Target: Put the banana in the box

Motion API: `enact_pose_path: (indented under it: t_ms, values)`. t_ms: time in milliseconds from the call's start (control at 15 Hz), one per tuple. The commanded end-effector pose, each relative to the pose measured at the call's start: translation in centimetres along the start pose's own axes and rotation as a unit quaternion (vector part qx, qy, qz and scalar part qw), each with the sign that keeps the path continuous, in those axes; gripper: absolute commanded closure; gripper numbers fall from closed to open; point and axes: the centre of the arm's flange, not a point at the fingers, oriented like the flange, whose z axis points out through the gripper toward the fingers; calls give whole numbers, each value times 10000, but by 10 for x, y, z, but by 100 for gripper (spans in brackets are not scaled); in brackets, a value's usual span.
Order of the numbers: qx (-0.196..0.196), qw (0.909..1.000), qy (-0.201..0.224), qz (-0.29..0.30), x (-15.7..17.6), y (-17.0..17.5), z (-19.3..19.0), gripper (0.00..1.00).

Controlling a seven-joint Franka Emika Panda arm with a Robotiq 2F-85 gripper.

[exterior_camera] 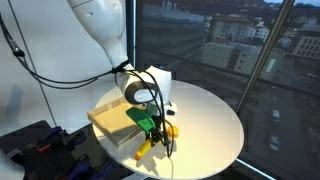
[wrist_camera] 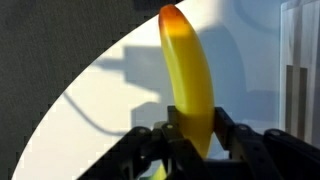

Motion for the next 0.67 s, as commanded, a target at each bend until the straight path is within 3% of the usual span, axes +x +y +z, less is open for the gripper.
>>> enact_pose_path:
  t_ms: [0,600]
  values:
    - [31,10000,-15,19,0,8,-24,85]
    - [51,9998,64,174,7,27,-58,85]
